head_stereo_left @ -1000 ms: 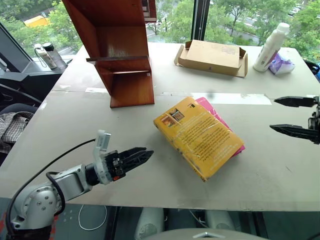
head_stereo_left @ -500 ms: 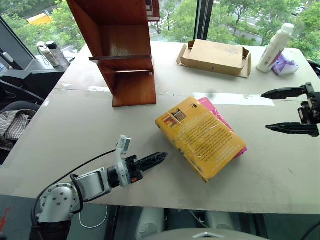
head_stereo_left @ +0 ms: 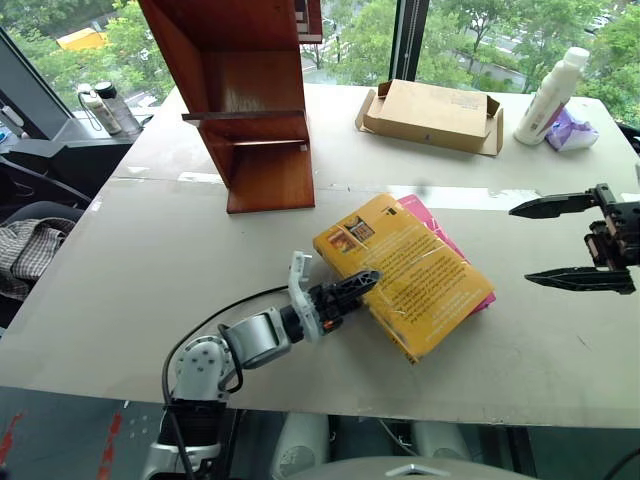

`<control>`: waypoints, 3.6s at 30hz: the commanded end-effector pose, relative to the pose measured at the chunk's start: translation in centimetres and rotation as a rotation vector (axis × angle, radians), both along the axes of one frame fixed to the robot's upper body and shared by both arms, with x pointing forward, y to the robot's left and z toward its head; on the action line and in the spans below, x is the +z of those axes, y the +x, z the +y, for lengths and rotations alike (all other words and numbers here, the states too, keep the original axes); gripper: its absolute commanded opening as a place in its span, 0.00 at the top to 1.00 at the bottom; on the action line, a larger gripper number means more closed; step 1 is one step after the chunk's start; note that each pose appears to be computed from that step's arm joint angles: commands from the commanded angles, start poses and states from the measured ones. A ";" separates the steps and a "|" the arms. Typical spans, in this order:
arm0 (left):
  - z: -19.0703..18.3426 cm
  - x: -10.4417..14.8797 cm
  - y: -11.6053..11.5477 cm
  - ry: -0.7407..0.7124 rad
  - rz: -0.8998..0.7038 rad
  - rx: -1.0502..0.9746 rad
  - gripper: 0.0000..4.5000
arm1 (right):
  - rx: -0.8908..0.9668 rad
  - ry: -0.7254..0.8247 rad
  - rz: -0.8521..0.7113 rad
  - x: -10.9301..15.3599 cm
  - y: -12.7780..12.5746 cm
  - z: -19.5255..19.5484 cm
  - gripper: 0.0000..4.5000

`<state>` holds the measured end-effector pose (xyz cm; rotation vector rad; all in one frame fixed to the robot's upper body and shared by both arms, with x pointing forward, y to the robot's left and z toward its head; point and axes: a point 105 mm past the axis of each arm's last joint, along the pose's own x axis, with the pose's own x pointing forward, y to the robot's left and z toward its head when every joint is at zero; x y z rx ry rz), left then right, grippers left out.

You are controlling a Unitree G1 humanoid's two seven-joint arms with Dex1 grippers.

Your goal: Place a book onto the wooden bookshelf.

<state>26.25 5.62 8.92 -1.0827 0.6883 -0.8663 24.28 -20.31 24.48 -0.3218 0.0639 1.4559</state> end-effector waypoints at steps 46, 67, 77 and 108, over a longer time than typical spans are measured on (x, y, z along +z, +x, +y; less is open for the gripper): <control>10.3 33.9 -1.3 1.756 -1.913 0.077 0.96 | -0.402 0.586 -0.292 4.1 5.9 -4.0 0.00; 16.7 27.0 11.7 2.341 -1.142 -0.479 0.96 | -0.418 0.622 -0.335 3.6 6.3 -3.5 0.00; 16.9 24.6 15.3 2.358 -1.080 -0.634 0.85 | -0.416 0.592 -0.323 3.2 5.1 -3.7 0.00; 4.2 22.9 -0.5 0.821 -1.412 -0.083 0.01 | -0.521 0.451 -0.275 2.9 4.6 -5.9 0.00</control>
